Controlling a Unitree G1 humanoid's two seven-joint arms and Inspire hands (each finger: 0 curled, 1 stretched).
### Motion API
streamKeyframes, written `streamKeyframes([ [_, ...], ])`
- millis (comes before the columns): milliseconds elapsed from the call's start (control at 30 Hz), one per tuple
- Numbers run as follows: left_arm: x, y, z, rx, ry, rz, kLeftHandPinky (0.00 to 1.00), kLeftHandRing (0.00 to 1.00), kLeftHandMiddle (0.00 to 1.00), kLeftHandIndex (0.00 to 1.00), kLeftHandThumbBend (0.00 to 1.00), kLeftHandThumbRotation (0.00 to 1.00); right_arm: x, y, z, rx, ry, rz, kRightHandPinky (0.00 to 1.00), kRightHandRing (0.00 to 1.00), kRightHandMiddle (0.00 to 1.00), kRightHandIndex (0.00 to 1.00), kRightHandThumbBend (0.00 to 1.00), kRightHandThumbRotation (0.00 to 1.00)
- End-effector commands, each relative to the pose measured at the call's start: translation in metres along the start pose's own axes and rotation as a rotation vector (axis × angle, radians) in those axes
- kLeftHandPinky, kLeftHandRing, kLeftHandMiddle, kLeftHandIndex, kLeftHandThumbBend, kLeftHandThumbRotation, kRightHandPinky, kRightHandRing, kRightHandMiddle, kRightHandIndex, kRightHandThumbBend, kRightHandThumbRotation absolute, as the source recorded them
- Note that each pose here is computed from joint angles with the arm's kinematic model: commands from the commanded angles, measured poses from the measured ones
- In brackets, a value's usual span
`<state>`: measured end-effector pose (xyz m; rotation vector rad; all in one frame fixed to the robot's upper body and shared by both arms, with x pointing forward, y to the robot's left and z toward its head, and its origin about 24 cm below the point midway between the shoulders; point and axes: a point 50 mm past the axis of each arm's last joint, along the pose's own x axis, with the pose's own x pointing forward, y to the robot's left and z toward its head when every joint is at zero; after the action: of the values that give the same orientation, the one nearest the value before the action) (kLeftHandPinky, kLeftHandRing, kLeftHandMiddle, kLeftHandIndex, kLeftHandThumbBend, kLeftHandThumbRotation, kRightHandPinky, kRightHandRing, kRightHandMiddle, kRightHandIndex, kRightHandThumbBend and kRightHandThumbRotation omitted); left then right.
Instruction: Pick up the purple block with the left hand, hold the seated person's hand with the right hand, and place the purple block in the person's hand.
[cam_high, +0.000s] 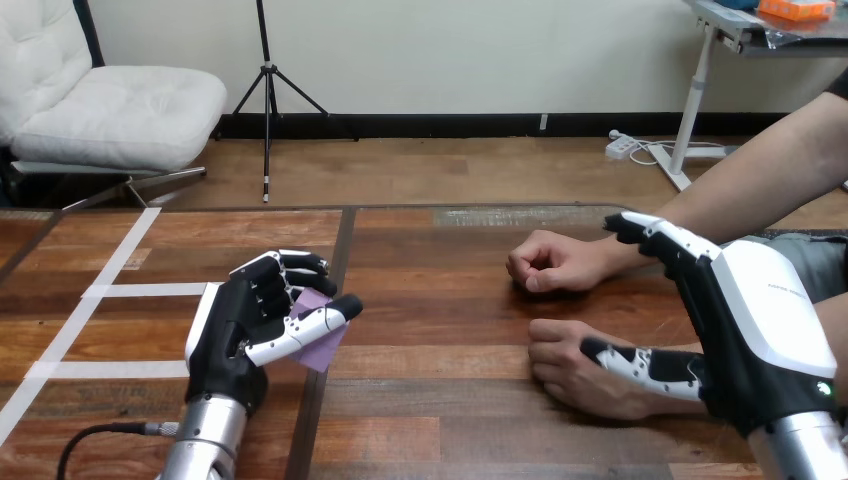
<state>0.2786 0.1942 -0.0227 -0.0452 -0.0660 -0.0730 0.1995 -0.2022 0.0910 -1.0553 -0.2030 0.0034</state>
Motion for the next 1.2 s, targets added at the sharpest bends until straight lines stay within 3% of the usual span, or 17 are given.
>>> streamKeyframes([
  [0, 0.019, -0.004, 0.022, -0.051, -0.109, 0.001, 0.34, 0.39, 0.47, 0.48, 0.94, 0.12, 0.012, -0.022, 0.008, -0.075, -0.048, -0.040, 0.73, 0.81, 0.84, 0.84, 0.77, 0.01],
  [400, 0.019, -0.009, 0.023, -0.122, -0.131, -0.018, 0.35, 0.39, 0.47, 0.48, 0.95, 0.09, 0.020, -0.031, 0.000, -0.211, -0.011, 0.063, 0.78, 0.83, 0.85, 0.85, 0.83, 0.00],
  [633, 0.019, -0.010, 0.024, -0.114, -0.139, -0.024, 0.36, 0.40, 0.47, 0.48, 0.95, 0.08, 0.025, -0.036, -0.001, -0.268, 0.022, 0.123, 0.80, 0.83, 0.85, 0.85, 0.85, 0.00],
  [1167, 0.018, -0.012, 0.024, -0.129, -0.142, -0.024, 0.35, 0.38, 0.46, 0.48, 0.96, 0.09, 0.037, -0.042, 0.000, -0.391, 0.061, 0.266, 0.77, 0.80, 0.82, 0.81, 0.91, 0.00],
])
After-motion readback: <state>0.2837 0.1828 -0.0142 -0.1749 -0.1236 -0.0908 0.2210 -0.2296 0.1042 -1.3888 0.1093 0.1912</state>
